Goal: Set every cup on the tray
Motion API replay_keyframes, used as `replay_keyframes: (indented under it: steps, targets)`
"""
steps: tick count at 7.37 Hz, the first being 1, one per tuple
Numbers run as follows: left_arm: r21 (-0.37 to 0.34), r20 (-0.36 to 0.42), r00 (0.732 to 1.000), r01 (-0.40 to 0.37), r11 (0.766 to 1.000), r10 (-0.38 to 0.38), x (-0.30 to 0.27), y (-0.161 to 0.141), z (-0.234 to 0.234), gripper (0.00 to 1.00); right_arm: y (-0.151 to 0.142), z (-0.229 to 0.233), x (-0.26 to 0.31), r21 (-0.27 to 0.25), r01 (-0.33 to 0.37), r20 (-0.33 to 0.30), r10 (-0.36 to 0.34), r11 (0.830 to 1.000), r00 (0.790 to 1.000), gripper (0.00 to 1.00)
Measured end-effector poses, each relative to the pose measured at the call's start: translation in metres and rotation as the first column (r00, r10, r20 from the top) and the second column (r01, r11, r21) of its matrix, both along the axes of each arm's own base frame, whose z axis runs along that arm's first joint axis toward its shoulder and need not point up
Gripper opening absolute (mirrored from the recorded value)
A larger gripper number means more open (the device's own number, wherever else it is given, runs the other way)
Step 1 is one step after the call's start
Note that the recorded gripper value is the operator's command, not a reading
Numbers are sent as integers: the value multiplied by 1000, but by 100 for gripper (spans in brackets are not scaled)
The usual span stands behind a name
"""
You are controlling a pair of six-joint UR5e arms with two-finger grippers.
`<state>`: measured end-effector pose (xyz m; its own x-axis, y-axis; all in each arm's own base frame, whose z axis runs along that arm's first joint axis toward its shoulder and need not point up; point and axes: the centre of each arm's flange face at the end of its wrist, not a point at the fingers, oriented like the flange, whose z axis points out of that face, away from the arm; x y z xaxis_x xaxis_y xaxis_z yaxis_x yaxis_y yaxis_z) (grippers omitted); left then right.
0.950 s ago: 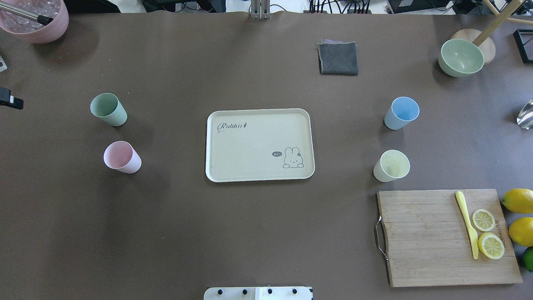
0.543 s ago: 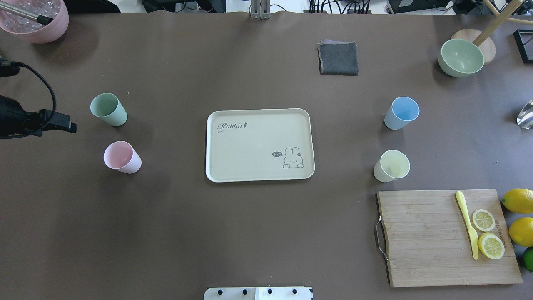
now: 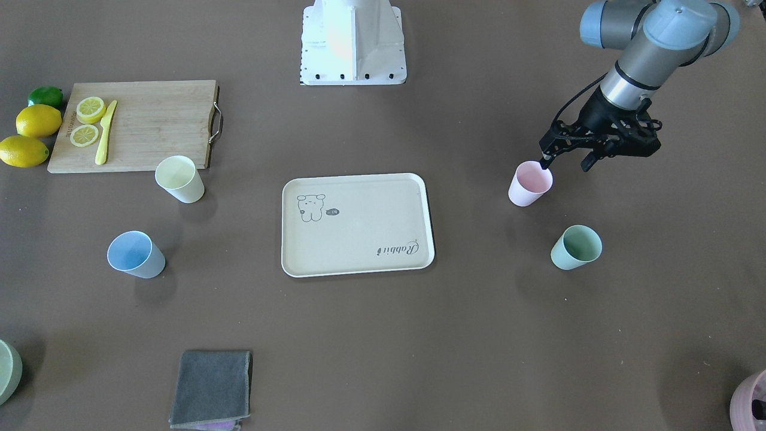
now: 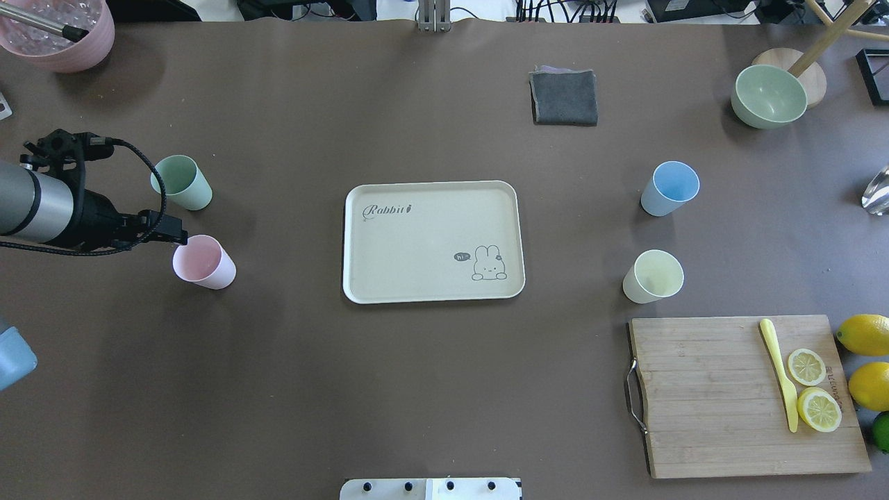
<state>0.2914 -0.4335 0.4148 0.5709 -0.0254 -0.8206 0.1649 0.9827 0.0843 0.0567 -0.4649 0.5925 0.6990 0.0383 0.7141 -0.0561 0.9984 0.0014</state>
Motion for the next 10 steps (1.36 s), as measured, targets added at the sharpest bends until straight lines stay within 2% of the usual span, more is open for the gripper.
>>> replay_keyframes:
  steps: [5, 9, 10]
  targets:
    - [-31, 31, 999, -39, 999, 40, 29, 2, 22, 84, -3, -13, -8, 11, 3, 20, -3, 1000, 1000, 100]
    - [-37, 41, 998, -47, 998, 49, 35, 5, 29, 33, -9, -70, -69, -33, -11, 55, 13, 999, 998, 100]
    - [-37, 41, 998, -52, 998, 54, 37, 6, 29, 29, -13, -81, -86, -46, -13, 60, 15, 999, 998, 100]
